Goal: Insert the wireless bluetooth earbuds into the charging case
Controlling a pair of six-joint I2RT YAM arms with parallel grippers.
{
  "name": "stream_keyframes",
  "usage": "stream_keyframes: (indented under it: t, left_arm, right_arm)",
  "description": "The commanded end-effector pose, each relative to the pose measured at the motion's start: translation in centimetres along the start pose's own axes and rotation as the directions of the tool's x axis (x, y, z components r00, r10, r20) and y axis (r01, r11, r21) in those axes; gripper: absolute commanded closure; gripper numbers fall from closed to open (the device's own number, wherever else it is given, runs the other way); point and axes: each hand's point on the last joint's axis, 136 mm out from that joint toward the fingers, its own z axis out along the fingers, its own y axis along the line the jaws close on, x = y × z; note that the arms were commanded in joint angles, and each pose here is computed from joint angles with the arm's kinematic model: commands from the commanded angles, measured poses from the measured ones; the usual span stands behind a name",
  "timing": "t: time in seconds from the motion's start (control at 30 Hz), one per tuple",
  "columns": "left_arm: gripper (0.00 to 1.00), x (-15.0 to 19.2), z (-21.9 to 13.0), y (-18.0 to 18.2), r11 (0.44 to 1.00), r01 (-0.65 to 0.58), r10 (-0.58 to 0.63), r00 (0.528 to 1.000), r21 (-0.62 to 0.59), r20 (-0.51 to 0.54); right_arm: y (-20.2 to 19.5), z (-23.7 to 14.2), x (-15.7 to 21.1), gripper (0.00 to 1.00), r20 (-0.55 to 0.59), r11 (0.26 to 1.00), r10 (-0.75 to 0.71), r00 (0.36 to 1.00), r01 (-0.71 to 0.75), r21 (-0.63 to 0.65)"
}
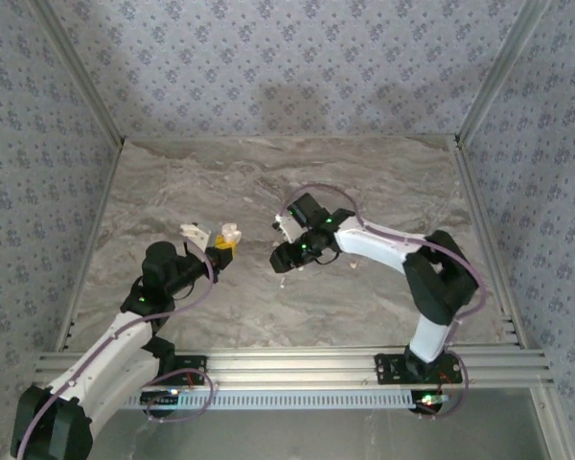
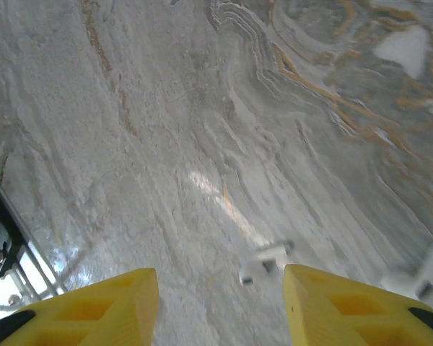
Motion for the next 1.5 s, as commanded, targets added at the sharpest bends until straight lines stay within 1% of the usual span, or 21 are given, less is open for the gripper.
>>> stream_keyframes:
  t: [0.0,0.23,0.47,0.73,0.77,1.0,1.2,1.33,1.4,1.47]
  left_arm:
    - [0.85,-0.3,-0.2,0.4,1.000,0.016,-0.016,1.000,-0.024,0.013]
    - [0.84,-0.2,-0.2,0.5,1.000,0.004,-0.004,1.000,-0.026,-0.007]
    - [0.84,-0.1,0.0,0.5,1.000,-0.002,0.001,1.000,-0.022,-0.013]
    - [0.84,0.3,0.0,0.5,1.000,-0.005,0.004,1.000,-0.021,-0.031]
    - [0.84,0.2,0.0,0.5,1.000,-0.005,0.004,1.000,-0.020,-0.031]
    - [0.84,0.1,0.0,0.3,1.000,-0.010,0.010,1.000,-0.007,-0.029]
    - [0.84,0.1,0.0,0.1,1.000,-0.010,0.010,0.999,0.000,-0.031]
    - [0.84,0.1,0.0,0.2,1.000,-0.008,0.008,0.999,-0.001,-0.033]
    - [0.84,0.2,0.0,0.2,1.000,-0.006,0.006,0.999,-0.002,-0.033]
    - [0.84,0.1,0.0,0.2,1.000,-0.004,0.004,0.999,-0.005,-0.033]
  right_arm:
    - [1.2,1.2,-0.7,0.49,-0.030,0.998,-0.054,0.998,0.053,-0.043]
    - [0.1,4.4,0.5,0.49,-0.110,0.999,-0.044,0.993,0.040,-0.034]
    - [-1.2,5.8,2.1,0.48,-0.182,0.999,-0.037,0.983,0.040,0.008]
    - [-2.2,5.2,4.8,0.49,-0.260,0.997,-0.036,0.965,0.051,0.054]
    - [-2.3,4.8,5.6,0.49,-0.285,0.997,-0.022,0.958,0.042,0.063]
    - [-1.8,3.6,7.3,0.50,-0.304,0.997,-0.013,0.952,0.035,0.066]
    - [-0.6,3.2,8.0,0.53,-0.318,0.997,-0.031,0.948,0.052,0.058]
    - [0.6,2.5,8.5,0.53,-0.335,0.997,-0.049,0.941,0.069,0.047]
    - [1.0,1.7,8.0,0.54,-0.325,0.995,-0.056,0.944,0.079,0.056]
    - [1.1,0.5,7.3,0.54,-0.307,0.992,-0.056,0.950,0.088,0.094]
